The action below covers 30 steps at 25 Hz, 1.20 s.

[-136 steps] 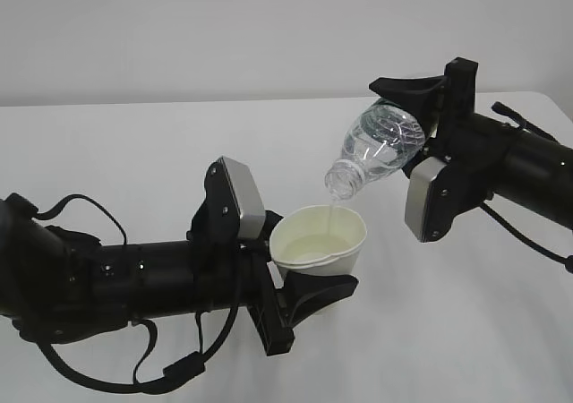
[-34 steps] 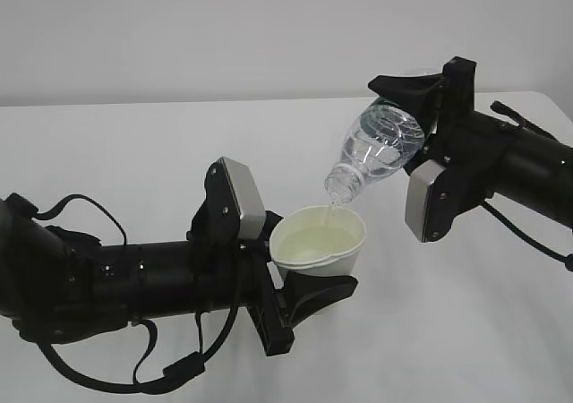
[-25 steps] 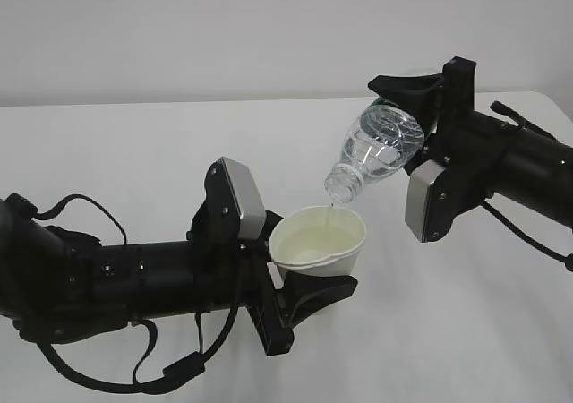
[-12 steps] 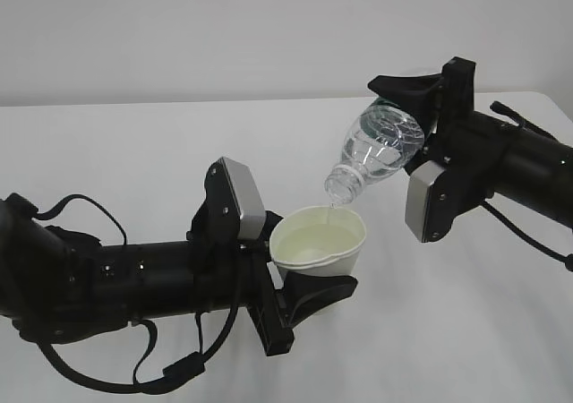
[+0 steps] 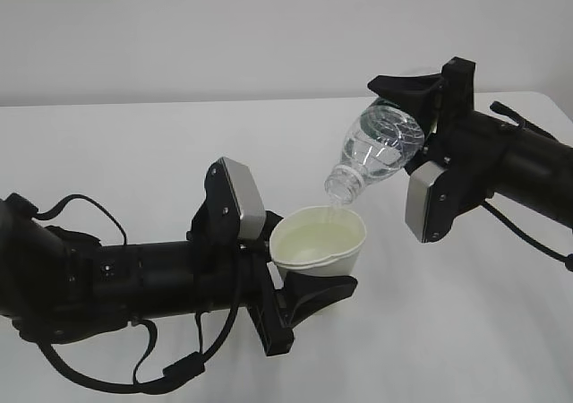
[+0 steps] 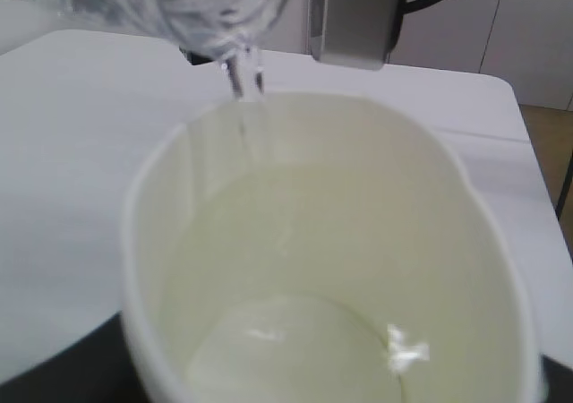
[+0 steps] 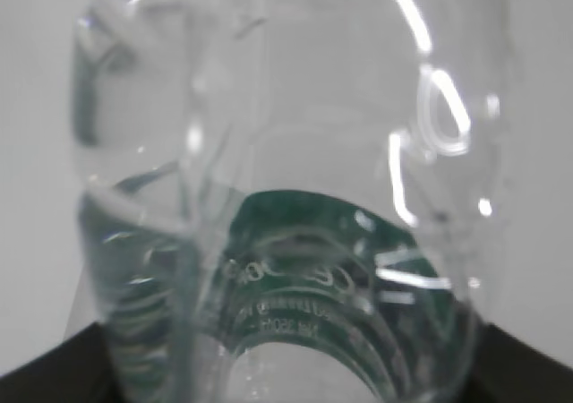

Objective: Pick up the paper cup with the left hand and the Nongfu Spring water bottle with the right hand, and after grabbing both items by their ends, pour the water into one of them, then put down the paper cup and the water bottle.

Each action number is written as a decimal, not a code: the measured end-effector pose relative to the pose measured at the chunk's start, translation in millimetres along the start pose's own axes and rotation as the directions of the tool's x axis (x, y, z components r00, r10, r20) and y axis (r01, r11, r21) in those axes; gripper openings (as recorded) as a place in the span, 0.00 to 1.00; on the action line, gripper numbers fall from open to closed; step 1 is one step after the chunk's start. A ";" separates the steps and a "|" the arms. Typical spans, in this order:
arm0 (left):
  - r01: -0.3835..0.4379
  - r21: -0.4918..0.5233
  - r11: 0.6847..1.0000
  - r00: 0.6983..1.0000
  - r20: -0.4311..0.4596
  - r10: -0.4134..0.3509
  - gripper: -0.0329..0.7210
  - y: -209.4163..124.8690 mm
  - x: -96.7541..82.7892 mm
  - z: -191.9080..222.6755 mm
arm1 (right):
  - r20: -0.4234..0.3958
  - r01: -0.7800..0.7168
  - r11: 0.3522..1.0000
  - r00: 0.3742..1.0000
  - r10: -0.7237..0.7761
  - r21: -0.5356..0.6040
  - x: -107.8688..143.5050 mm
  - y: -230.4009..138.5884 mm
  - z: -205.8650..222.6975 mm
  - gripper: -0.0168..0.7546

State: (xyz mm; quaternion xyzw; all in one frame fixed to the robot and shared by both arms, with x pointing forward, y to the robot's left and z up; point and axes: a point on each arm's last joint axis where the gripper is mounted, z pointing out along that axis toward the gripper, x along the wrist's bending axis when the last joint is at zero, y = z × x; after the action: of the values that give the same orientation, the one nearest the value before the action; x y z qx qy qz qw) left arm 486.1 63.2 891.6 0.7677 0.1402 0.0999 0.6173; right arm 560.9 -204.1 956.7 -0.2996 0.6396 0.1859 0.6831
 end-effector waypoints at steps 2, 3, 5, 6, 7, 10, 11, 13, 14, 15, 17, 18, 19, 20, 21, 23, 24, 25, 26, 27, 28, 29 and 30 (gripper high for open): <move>0.000 0.000 1.000 1.000 0.000 0.000 0.65 0.0 0.0 0.0 | 0.000 0.000 1.000 1.000 0.000 0.000 0.0 0.0 0.0 0.62; 0.000 0.000 1.000 1.000 0.000 0.000 0.65 0.0 0.0 0.0 | 0.000 0.000 1.000 1.000 0.000 0.000 0.0 0.0 0.0 0.62; 0.000 0.000 1.000 1.000 0.000 0.000 0.65 0.0 0.0 0.0 | 0.000 0.000 1.000 1.000 0.000 0.000 0.0 0.0 0.0 0.62; 0.000 0.000 1.000 1.000 0.000 0.000 0.65 0.0 0.0 0.0 | 0.000 -0.008 1.000 1.000 0.008 0.000 0.0 0.0 0.0 0.62; 0.000 0.000 1.000 1.000 0.000 0.000 0.65 0.0 0.0 0.0 | 0.000 -0.017 1.000 1.000 0.017 0.000 0.0 0.0 0.0 0.62; 0.000 0.000 1.000 1.000 0.000 0.000 0.65 0.0 0.0 0.0 | 0.000 -0.057 0.998 0.998 0.057 0.000 0.0 0.0 0.0 0.62; 0.000 0.000 1.000 1.000 0.000 0.000 0.65 0.0 0.0 0.0 | 0.000 -0.069 0.998 0.998 0.069 0.000 0.0 0.0 0.0 0.62; 0.000 0.000 1.000 1.000 0.000 0.000 0.65 0.0 0.0 0.0 | 0.000 -0.095 0.995 0.995 0.095 0.000 0.0 0.0 0.0 0.62; 0.000 0.000 1.000 1.000 0.000 0.000 0.65 0.0 0.0 0.0 | 0.000 -0.106 0.994 0.994 0.106 0.000 0.0 0.0 0.0 0.62; 0.000 0.000 1.000 1.000 0.000 0.000 0.65 0.0 0.0 0.0 | 0.000 -0.121 0.993 0.993 0.121 0.000 0.0 0.0 0.0 0.62; 0.000 0.000 1.000 1.000 0.000 0.000 0.65 0.0 0.0 0.0 | 0.000 -0.141 0.990 0.990 0.141 0.000 0.0 0.0 0.0 0.62; 0.000 0.000 1.000 1.000 0.000 0.000 0.65 0.0 0.0 0.0 | 0.000 -0.149 0.989 0.989 0.149 0.000 0.0 0.0 0.0 0.62; 0.000 0.000 1.000 1.000 0.000 0.000 0.65 0.0 0.0 0.0 | 0.000 -0.155 0.988 0.988 0.155 0.000 0.0 0.0 0.0 0.62; 0.000 0.000 1.000 1.000 0.000 0.000 0.65 0.0 0.0 0.0 | 0.000 -0.164 0.987 0.987 0.164 0.000 0.0 0.0 0.0 0.62; 0.000 0.000 1.000 1.000 0.000 0.000 0.65 0.0 0.0 0.0 | 0.000 -0.176 0.984 0.984 0.176 0.000 0.0 0.0 0.0 0.62; 0.000 0.000 1.000 1.000 0.000 0.000 0.65 0.0 0.0 0.0 | 0.000 -0.202 0.979 0.979 0.202 0.000 0.0 0.0 0.0 0.62; 0.000 0.000 1.000 1.000 0.000 0.000 0.65 0.0 0.0 0.0 | 0.000 -0.218 0.976 0.976 0.218 0.000 0.0 0.0 0.0 0.62; 0.000 0.000 1.000 1.000 0.000 0.000 0.65 0.0 0.0 0.0 | 0.000 -0.233 0.973 0.973 0.233 0.000 0.0 0.0 0.0 0.62; 0.000 0.000 1.000 1.000 0.000 0.000 0.65 0.0 0.0 0.0 | 0.000 -0.242 0.970 0.970 0.242 0.000 0.0 0.0 0.0 0.62; 0.000 0.000 1.000 1.000 0.000 0.000 0.65 0.0 0.0 0.0 | 0.000 -0.251 0.968 0.968 0.251 0.000 0.0 0.0 0.0 0.62; 0.000 0.000 1.000 1.000 0.000 0.000 0.65 0.0 0.0 0.0 | 0.000 -0.260 0.966 0.966 0.260 0.000 0.0 0.0 0.0 0.62; 0.000 0.000 1.000 1.000 0.000 0.000 0.65 0.0 0.0 0.0 | 0.000 -0.266 0.964 0.964 0.266 0.000 0.0 0.0 0.0 0.62; 0.000 0.000 1.000 1.000 0.000 0.000 0.65 0.0 0.0 0.0 | 0.000 -0.279 0.960 0.960 0.279 0.000 0.0 0.0 0.0 0.62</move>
State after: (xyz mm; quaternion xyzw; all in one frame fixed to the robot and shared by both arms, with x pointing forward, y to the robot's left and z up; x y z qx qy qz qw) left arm 486.1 63.2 891.6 0.7677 0.1402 0.0999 0.6173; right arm 560.9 -204.1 956.7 -0.2064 0.6754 0.2803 0.6501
